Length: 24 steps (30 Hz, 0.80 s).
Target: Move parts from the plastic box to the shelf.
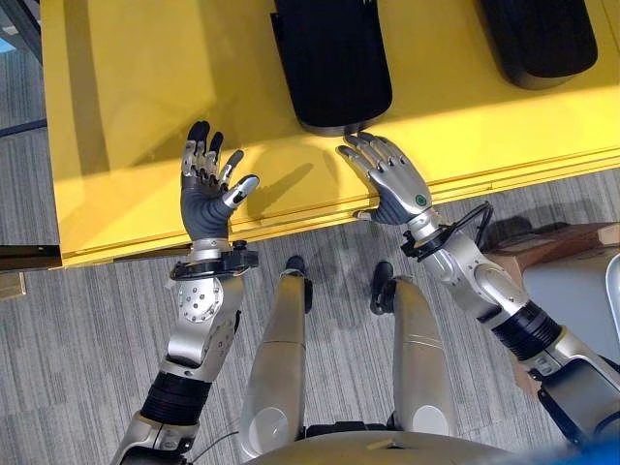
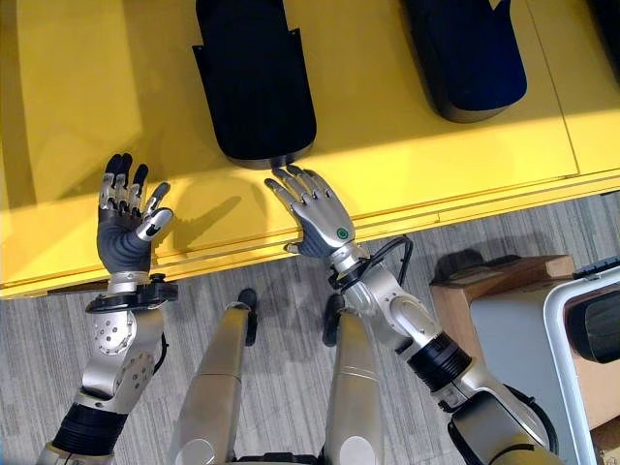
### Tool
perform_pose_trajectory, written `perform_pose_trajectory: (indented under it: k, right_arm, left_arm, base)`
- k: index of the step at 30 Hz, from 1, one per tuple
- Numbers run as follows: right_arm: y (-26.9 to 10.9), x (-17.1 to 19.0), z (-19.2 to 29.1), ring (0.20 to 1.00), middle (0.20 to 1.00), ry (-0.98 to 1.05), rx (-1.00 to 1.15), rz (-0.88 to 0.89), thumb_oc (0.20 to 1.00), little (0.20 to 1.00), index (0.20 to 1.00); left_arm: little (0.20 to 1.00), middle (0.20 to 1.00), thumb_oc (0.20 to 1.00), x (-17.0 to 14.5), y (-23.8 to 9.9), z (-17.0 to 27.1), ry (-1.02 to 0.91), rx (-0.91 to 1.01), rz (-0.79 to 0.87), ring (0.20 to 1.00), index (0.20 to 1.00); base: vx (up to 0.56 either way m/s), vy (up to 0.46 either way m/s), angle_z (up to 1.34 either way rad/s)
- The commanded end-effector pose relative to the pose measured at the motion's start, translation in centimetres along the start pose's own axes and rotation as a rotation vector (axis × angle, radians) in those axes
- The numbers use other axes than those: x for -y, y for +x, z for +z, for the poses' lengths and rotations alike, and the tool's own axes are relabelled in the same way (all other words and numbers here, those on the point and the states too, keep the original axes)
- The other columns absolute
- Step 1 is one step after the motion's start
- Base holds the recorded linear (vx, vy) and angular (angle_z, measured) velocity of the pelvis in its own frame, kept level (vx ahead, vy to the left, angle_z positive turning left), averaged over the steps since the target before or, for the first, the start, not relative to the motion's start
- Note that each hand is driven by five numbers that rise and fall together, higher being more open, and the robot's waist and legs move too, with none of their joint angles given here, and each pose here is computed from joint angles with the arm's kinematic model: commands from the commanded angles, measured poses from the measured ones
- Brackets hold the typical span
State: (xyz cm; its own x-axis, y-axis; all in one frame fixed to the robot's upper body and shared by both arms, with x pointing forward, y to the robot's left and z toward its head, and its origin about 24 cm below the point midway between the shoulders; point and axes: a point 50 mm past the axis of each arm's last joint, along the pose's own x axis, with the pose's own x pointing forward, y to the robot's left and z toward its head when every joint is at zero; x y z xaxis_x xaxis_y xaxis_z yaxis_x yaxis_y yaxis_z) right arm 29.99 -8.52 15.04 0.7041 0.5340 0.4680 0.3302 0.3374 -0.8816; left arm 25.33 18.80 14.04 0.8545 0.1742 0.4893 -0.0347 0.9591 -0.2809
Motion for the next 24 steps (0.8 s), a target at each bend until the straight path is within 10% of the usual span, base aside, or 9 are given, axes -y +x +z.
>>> perform_pose_trajectory:
  k: [1, 24]
  right_arm:
    - [0.5, -1.5, 1.1, 1.000, 1.000, 0.077, -0.002, 0.046, 1.000, 1.000, 1.000]
    - [3.0, 1.4, 0.5, 1.000, 1.000, 0.090, -0.028, -0.116, 1.000, 1.000, 1.000]
  left_arm:
    - [1.000, 1.000, 1.000, -0.7, -1.8, -1.5, -0.014, -0.098, 0.049, 1.000, 1.000]
    - [1.000, 1.000, 1.000, -0.8, -1.8, -1.4, -0.015, -0.102, 0.045, 1.000, 1.000]
  base:
    - [0.00, 0.000, 0.00]
    - [0.00, 0.000, 0.00]
